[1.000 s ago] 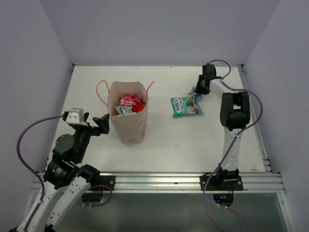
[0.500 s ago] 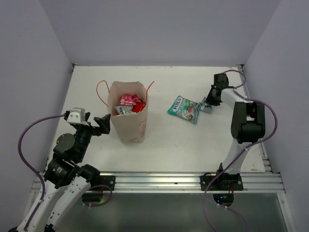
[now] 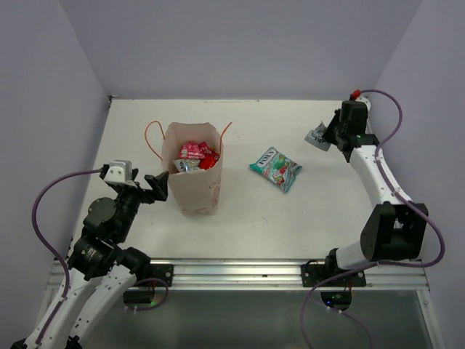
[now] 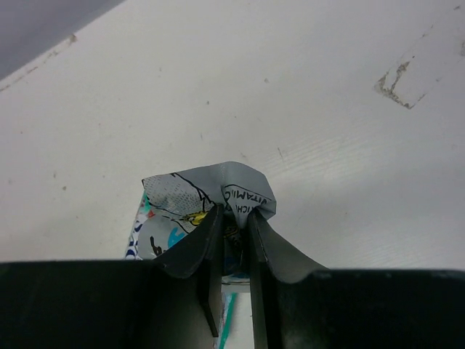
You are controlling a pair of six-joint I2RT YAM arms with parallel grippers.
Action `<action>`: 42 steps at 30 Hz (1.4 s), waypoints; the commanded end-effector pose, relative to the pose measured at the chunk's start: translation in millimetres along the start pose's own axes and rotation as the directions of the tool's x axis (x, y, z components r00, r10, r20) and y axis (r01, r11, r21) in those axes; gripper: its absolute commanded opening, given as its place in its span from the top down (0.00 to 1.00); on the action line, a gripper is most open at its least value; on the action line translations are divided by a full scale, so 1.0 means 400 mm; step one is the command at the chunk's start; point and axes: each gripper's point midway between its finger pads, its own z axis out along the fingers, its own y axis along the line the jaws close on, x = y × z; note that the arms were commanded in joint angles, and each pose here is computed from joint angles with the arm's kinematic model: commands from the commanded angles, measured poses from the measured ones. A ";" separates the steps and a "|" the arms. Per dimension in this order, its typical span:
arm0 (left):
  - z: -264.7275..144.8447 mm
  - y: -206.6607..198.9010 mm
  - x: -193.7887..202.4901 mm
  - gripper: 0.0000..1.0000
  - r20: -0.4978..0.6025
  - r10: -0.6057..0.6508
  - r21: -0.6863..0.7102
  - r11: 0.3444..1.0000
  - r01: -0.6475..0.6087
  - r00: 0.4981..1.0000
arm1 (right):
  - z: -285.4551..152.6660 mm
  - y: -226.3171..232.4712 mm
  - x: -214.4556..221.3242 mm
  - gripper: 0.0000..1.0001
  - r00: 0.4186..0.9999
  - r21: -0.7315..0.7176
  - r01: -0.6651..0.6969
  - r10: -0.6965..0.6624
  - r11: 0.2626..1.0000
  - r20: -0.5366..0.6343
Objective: Place the snacks into the paper bag
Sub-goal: Pick up the snack from the center of the board, then place the snack in the paper bag.
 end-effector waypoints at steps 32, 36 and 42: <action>0.020 -0.023 -0.004 0.00 0.004 0.027 0.044 0.999 -0.027 1.000 | -0.619 0.577 -0.116 1.00 0.890 -0.608 0.414 -0.160 0.678 0.428; 0.020 -0.024 -0.005 0.00 0.003 0.027 0.047 0.999 -0.027 1.000 | -0.667 0.625 -0.125 1.00 0.877 -0.638 0.441 -0.152 0.632 0.456; 0.022 -0.025 -0.003 0.00 0.002 0.029 0.048 0.998 -0.029 1.000 | -0.749 0.719 -0.113 1.00 0.855 -0.692 0.492 -0.146 0.529 0.497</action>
